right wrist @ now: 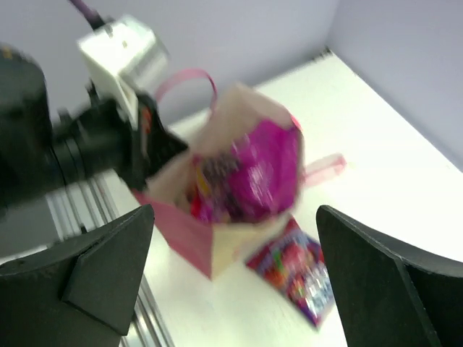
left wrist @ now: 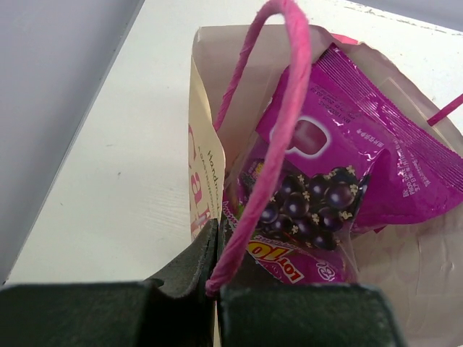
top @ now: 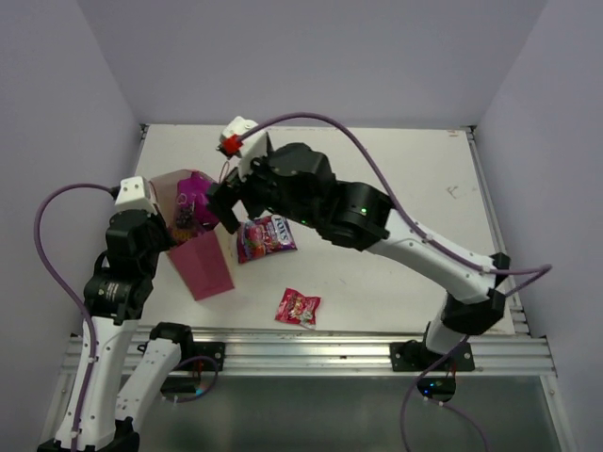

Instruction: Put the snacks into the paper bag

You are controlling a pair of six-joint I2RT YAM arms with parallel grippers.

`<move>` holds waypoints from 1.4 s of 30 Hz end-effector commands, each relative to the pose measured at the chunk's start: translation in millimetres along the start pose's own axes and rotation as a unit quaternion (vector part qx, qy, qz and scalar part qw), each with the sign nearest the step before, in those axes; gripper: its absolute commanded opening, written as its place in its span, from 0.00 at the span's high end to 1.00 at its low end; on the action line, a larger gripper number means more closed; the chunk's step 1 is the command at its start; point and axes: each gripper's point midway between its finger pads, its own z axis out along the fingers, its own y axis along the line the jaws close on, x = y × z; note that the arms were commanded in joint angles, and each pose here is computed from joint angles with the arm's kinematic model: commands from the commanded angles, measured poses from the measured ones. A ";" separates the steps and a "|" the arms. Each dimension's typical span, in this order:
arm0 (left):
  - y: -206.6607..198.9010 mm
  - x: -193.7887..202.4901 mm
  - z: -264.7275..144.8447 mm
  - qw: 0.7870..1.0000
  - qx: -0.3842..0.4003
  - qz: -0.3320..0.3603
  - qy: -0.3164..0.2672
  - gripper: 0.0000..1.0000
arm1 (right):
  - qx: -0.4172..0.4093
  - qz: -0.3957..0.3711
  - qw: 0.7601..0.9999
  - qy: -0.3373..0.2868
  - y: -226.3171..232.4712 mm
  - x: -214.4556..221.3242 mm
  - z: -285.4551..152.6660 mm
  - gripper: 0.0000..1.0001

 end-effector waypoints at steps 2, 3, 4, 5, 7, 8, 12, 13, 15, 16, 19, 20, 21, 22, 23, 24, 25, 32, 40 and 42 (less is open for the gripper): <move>-7.6 -11.3 5.4 1.000 0.014 -0.010 -0.024 1.00 | 0.091 -0.021 0.994 0.062 -43.4 53.9 -58.2 0.01; -8.0 -10.6 6.4 1.000 0.015 -0.009 -0.022 1.00 | 0.103 -0.025 0.986 0.126 -48.4 114.8 -51.1 0.01; -8.4 -11.3 6.5 1.000 0.016 -0.008 -0.022 1.00 | 0.105 -0.017 0.982 0.154 -50.7 141.0 -50.8 0.01; -8.9 -10.9 6.8 1.000 0.017 -0.006 -0.021 1.00 | 0.101 -0.006 0.979 0.179 -51.3 164.9 -49.8 0.01; -9.3 -12.9 5.8 1.000 0.018 -0.002 -0.022 1.00 | 0.100 0.046 0.968 0.224 -60.8 218.4 -43.1 0.01; -8.6 -13.8 5.3 1.000 0.017 -0.001 -0.023 1.00 | 0.095 0.072 0.966 0.230 -67.2 229.9 -39.3 0.01; -7.5 -15.0 1.0 1.000 0.017 0.000 -0.021 1.00 | 0.096 0.104 0.963 0.228 -86.0 262.2 -4.8 0.01; -7.4 -16.5 -0.5 1.000 0.017 -0.001 -0.022 1.00 | 0.097 0.104 0.963 0.229 -90.7 265.7 2.1 0.01; -4.9 -16.8 -4.7 1.000 0.014 0.000 -0.022 1.00 | 0.092 0.108 0.964 0.224 -103.4 267.8 19.9 0.01; -4.0 -19.2 -7.6 1.000 0.013 -0.001 -0.025 1.00 | 0.093 0.110 0.960 0.241 -108.5 286.5 30.5 0.01; 0.2 -20.0 -14.2 1.000 0.007 0.000 -0.025 1.00 | 0.092 0.113 0.958 0.248 -126.4 304.1 53.4 0.01; 2.0 -19.8 -16.0 1.000 0.003 0.000 -0.025 1.00 | 0.092 0.114 0.957 0.251 -133.2 307.9 57.2 0.01; 4.0 -18.4 -18.7 1.000 0.001 0.000 -0.024 1.00 | 0.090 0.113 0.959 0.245 -136.0 304.2 65.2 0.01; 5.3 -18.0 -19.8 1.000 -0.002 0.000 -0.024 1.00 | 0.093 0.113 0.956 0.256 -139.2 316.3 71.1 0.01; 7.4 -17.1 -21.7 1.000 -0.006 -0.001 -0.023 1.00 | 0.094 0.112 0.956 0.256 -142.8 314.8 77.0 0.01; 8.4 -16.5 -22.5 1.000 -0.008 -0.001 -0.022 1.00 | 0.085 0.116 0.955 0.261 -141.5 318.3 80.9 0.01; 9.4 -16.4 -23.2 1.000 -0.010 -0.001 -0.022 1.00 | 0.080 0.118 0.953 0.268 -140.8 323.8 84.1 0.01; 14.6 -22.1 -25.1 0.999 -0.026 -0.003 -0.029 1.00 | 0.076 0.121 0.929 0.340 -138.4 388.7 85.1 0.12; 12.1 -18.0 -16.3 0.999 -0.024 -0.002 -0.025 1.00 | 0.085 0.100 0.923 0.361 -142.7 383.8 61.7 0.98; 10.6 -17.5 -13.9 0.999 -0.022 -0.002 -0.025 1.00 | 0.106 0.082 0.923 0.360 -151.1 368.6 49.5 1.00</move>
